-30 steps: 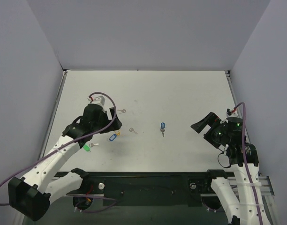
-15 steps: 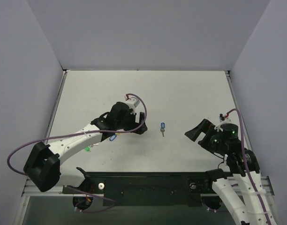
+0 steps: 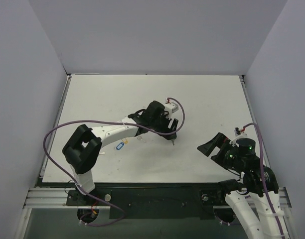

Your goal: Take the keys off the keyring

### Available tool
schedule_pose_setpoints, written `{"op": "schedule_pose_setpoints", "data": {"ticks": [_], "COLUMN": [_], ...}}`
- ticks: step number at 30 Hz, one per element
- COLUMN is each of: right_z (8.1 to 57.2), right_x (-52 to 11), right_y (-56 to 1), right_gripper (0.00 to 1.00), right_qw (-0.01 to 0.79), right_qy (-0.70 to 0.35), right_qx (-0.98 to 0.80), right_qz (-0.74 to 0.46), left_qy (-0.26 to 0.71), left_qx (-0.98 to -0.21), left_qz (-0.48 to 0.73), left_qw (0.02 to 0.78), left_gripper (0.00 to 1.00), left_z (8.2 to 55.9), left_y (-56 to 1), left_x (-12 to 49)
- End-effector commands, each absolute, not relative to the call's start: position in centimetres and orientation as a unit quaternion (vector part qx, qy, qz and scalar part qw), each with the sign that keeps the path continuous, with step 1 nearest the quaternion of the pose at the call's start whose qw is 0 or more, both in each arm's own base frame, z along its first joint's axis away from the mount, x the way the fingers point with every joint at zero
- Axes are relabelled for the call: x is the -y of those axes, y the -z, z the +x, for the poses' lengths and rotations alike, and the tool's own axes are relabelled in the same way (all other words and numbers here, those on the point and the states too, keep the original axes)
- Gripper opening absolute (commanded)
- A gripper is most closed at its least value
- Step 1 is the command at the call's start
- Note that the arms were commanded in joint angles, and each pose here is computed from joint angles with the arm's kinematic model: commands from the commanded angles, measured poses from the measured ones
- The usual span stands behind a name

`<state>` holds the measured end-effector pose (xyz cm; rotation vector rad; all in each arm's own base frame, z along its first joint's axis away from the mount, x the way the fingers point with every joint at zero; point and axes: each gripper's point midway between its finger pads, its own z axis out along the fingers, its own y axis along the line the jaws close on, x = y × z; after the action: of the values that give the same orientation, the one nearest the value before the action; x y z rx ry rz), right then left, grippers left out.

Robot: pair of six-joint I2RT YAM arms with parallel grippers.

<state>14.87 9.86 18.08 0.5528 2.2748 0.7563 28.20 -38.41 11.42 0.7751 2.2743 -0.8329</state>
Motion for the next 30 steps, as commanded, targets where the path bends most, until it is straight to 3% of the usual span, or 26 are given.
{"op": "schedule_pose_setpoints", "data": {"ticks": [1, 14, 20, 24, 30], "right_z": [14.3, 14.2, 14.3, 14.4, 14.5], "right_x": [-10.3, -10.5, -10.5, -10.4, -10.4], "right_y": [-19.5, -20.0, -19.8, -19.8, -19.8], "right_gripper": [0.91, 0.91, 0.91, 0.91, 0.91], "right_qw": [0.333, 0.335, 0.332, 0.333, 0.332], "right_qy": [-0.306, -0.312, -0.31, -0.309, -0.304], "right_qx": [-0.868, -0.866, -0.868, -0.868, -0.871], "right_qz": [0.207, 0.203, 0.202, 0.203, 0.199], "left_qy": [0.308, 0.263, 0.255, 0.253, 0.25], "left_qx": [-0.844, -0.852, -0.858, -0.859, -0.858], "left_qz": [0.326, 0.359, 0.36, 0.362, 0.365], "left_qw": [0.293, 0.276, 0.263, 0.26, 0.261], "left_gripper": [0.81, 0.8, 0.67, 0.53, 0.44], "left_z": [29.0, 31.4, 32.1, 32.2, 32.4], "left_y": [-11.3, -7.7, -6.4, -6.0, -6.0], "left_x": [39.6, 40.7, 41.1, 41.4, 41.4]}}
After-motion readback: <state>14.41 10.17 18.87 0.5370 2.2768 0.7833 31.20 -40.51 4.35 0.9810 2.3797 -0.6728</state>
